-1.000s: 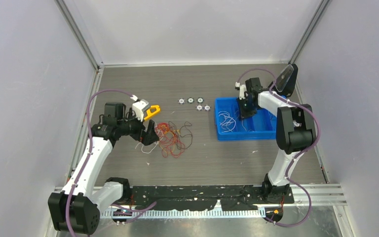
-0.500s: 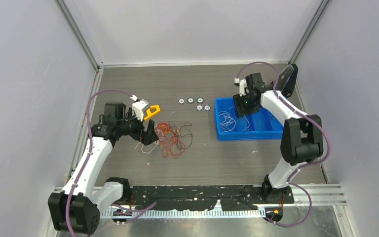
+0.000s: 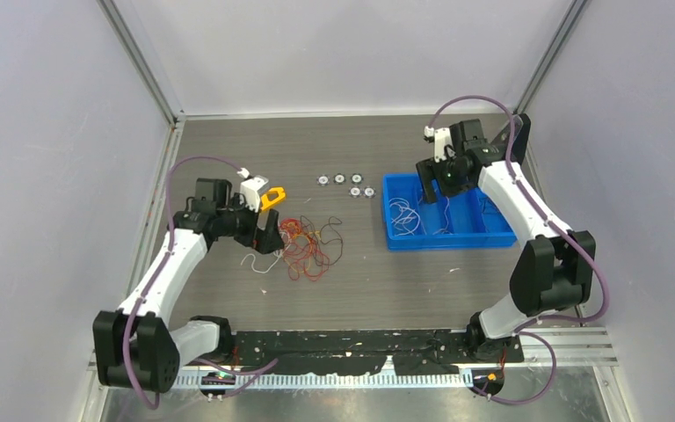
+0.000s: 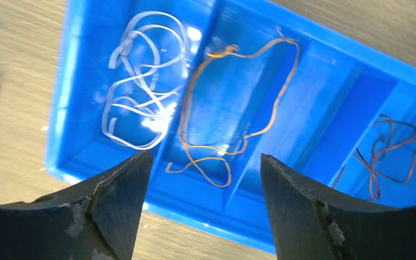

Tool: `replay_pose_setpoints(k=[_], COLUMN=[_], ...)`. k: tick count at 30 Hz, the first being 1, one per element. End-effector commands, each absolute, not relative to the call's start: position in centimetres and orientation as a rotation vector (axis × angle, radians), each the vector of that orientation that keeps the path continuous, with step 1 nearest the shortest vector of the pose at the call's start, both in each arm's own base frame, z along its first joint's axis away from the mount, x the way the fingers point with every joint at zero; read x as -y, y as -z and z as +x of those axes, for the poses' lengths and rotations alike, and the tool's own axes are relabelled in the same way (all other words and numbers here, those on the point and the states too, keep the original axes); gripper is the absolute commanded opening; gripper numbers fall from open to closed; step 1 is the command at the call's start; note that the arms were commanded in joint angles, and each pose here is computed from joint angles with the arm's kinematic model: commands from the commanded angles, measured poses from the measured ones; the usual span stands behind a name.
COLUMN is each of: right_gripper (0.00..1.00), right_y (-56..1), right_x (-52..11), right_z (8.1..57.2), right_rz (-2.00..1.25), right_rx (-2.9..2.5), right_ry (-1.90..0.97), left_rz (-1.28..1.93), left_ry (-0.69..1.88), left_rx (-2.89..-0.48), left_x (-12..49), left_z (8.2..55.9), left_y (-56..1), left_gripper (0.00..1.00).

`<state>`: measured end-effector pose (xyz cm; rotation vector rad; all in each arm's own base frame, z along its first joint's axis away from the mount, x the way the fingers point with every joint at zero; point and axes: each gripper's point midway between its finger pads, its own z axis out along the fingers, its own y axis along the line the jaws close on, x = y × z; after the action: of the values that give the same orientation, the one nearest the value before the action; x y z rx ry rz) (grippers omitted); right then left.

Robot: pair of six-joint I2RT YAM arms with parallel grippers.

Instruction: Untangle the cables

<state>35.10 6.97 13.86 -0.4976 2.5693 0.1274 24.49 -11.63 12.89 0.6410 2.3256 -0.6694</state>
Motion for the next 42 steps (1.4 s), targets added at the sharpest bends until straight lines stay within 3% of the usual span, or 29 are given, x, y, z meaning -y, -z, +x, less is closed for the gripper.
replay_pose_setpoints(k=[1,8,10,14,17,23,26,29,34,42], right_gripper=[0.79,0.81,0.82,0.82,0.82,0.76,0.7,0.54,0.36,0.37], right_y=[-20.4,-20.7,-19.6,-16.5,-13.9,-9.9,-7.4,-5.2,-2.4,-1.6], right_x=[-11.6,-24.4,-27.7,-33.8,-37.6,-41.4,-41.7,-40.8,-37.9,-36.5], right_z=[34.7,32.1,32.0,32.5,31.9,30.9,30.2,30.4,30.6,29.6], right_rz=[-0.572,-0.78,-0.836,-0.912,-0.923,-0.951,-0.973,-0.989,-1.009,-1.053], right_rx=[-2.358,-2.237,-2.228,-2.207,-2.253,-2.282,-2.33,-2.376,-2.444,-2.467], right_ry=[-0.393,-0.795,-0.843,-0.895,-0.943,-0.941,-0.903,-0.786,-0.593,-0.555], left_rz=[0.585,0.517,0.516,0.546,0.572,0.587,0.589,0.595,0.596,0.505], left_ry=[0.673,0.676,0.686,0.737,0.74,0.822,0.844,0.839,0.784,0.719], left_rx=[-2.357,-2.471,-2.479,-2.458,-2.451,-2.437,-2.423,-2.355,-2.032,-1.647], left_x=[12.1,12.6,12.8,13.6,13.6,14.5,14.6,14.3,13.5,11.9], left_z=[26.8,29.6,30.5,31.2,31.3,31.1,30.9,30.0,27.4,23.2], left_y=[-11.9,-8.6,-8.2,-8.0,-7.7,-7.9,-8.7,-12.8,-26.1,-42.8], left_gripper=[0.94,0.75,0.65,0.35,0.21,0.01,0.0,0.0,0.0,0.0])
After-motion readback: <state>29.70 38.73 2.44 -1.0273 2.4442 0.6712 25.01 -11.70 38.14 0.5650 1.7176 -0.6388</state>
